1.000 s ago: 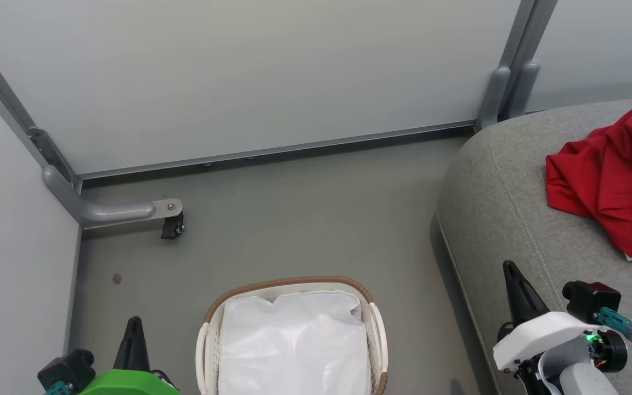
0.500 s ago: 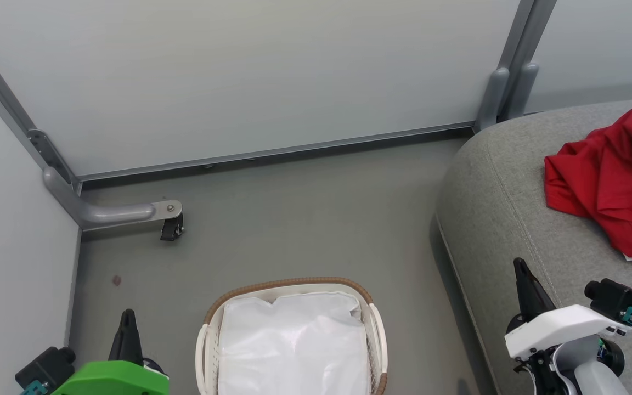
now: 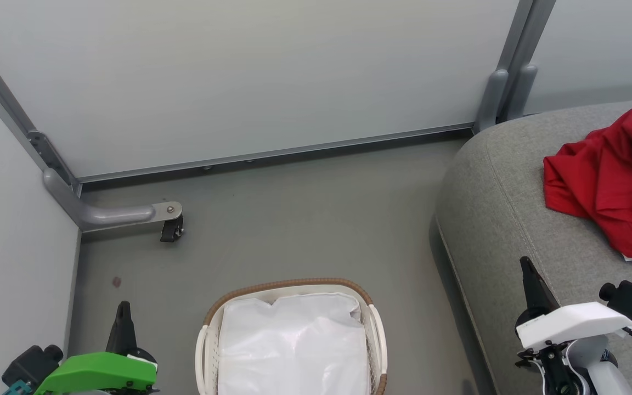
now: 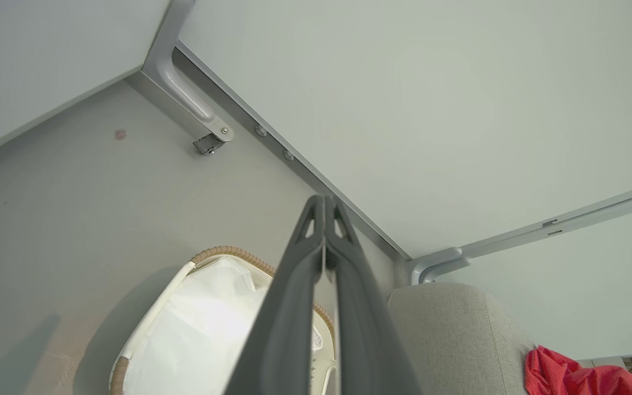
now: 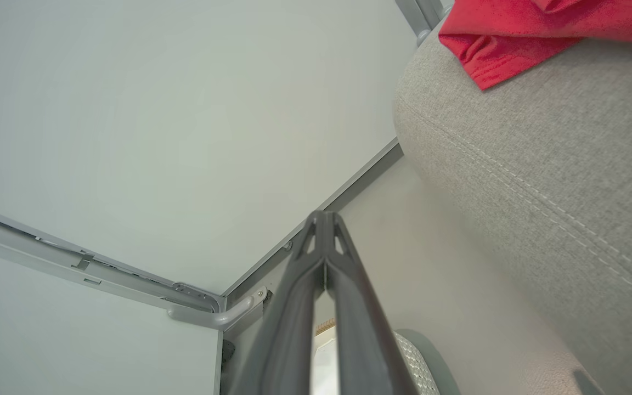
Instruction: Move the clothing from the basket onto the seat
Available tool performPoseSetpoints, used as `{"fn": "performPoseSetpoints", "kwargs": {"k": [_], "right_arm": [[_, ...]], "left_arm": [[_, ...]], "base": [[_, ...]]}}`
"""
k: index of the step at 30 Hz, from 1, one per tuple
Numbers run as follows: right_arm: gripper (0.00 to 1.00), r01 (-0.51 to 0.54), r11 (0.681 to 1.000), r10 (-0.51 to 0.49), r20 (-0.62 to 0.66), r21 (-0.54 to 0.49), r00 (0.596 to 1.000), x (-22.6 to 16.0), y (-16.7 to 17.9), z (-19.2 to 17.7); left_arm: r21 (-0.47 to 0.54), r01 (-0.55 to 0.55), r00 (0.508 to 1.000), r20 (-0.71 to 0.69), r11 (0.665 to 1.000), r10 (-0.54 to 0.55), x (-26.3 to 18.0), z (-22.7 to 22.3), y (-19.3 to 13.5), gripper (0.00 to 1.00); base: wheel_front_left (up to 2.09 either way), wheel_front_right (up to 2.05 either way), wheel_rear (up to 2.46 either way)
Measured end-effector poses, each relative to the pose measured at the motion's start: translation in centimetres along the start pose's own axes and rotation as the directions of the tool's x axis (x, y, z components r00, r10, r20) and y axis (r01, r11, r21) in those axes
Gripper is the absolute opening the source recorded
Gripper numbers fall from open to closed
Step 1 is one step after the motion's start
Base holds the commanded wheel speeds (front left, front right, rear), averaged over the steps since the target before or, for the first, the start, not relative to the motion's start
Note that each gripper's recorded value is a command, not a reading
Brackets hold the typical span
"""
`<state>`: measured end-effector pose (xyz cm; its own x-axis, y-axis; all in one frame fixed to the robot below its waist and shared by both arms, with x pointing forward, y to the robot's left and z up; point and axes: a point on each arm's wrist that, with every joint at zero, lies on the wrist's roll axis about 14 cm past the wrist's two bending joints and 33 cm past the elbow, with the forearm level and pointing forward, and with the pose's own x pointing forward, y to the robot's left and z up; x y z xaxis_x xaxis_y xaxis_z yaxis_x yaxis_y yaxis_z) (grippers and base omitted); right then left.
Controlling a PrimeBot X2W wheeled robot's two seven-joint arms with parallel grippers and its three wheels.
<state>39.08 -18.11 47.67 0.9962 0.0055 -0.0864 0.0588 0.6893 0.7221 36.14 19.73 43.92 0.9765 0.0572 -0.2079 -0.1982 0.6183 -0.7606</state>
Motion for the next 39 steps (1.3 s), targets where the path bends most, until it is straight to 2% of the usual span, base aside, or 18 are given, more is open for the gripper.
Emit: {"fn": "performPoseSetpoints", "kwargs": {"k": [17,39], "right_arm": [[0.00,0.001,0.978,-0.003,0.011,0.207,1.000,0.0,0.0,0.8],[0.00,-0.020,0.907,0.012,0.022,0.421,1.000,-0.1,0.3,1.7]], "left_arm": [[-0.186,0.036,0.999,0.010,0.982,-0.034,0.5,1.0,-1.2,0.00],[-0.376,0.088,0.996,0.027,0.922,-0.083,0.9,2.1,-2.6,0.00]], "base": [[0.00,0.00,0.00],[0.00,0.00,0.00]]}}
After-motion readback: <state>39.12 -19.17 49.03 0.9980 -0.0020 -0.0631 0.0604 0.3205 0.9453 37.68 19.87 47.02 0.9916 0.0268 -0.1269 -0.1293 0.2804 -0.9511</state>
